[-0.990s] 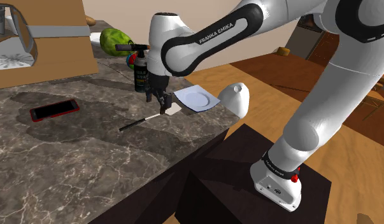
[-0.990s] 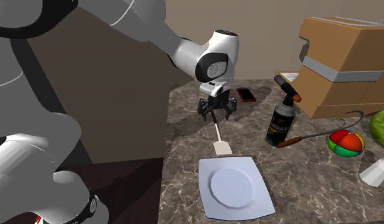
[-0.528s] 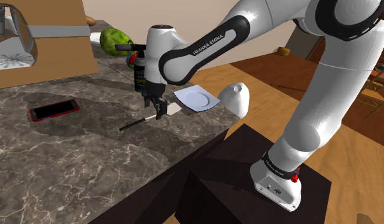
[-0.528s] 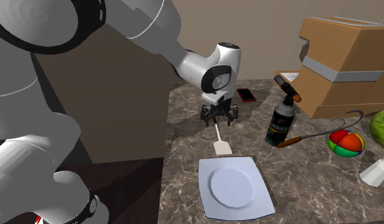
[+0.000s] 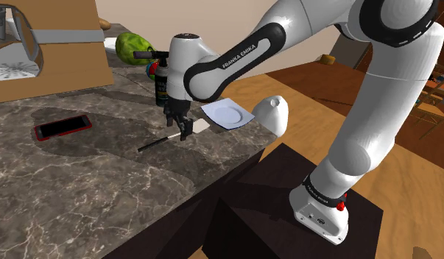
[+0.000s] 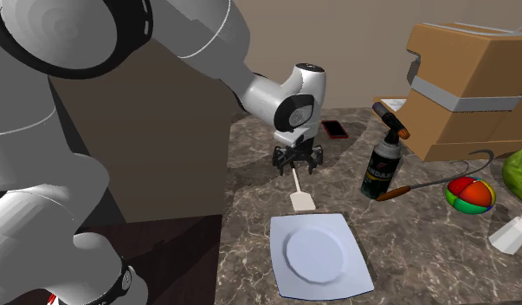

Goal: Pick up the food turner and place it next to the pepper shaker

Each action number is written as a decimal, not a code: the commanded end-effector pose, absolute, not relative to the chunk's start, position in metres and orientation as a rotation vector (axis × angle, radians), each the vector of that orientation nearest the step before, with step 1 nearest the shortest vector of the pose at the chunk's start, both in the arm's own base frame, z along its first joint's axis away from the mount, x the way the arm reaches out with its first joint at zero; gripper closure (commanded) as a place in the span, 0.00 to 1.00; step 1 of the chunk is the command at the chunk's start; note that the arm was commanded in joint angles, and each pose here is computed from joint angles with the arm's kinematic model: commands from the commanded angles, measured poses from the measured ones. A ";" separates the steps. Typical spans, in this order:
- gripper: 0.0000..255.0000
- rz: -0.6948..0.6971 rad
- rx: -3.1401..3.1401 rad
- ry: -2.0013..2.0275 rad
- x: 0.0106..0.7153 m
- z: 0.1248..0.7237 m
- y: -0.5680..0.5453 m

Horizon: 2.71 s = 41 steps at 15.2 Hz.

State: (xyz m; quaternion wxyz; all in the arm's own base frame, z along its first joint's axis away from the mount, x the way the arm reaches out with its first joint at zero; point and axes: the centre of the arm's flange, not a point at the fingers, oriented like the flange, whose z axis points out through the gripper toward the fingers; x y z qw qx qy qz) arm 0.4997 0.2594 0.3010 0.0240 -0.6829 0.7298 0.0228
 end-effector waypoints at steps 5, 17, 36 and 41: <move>1.00 0.071 -2.113 2.258 0.500 0.301 0.259; 1.00 0.071 -2.113 2.258 0.500 0.333 0.259; 1.00 0.071 -2.113 2.258 0.500 0.433 0.259; 1.00 0.071 -2.113 2.258 0.500 0.459 0.259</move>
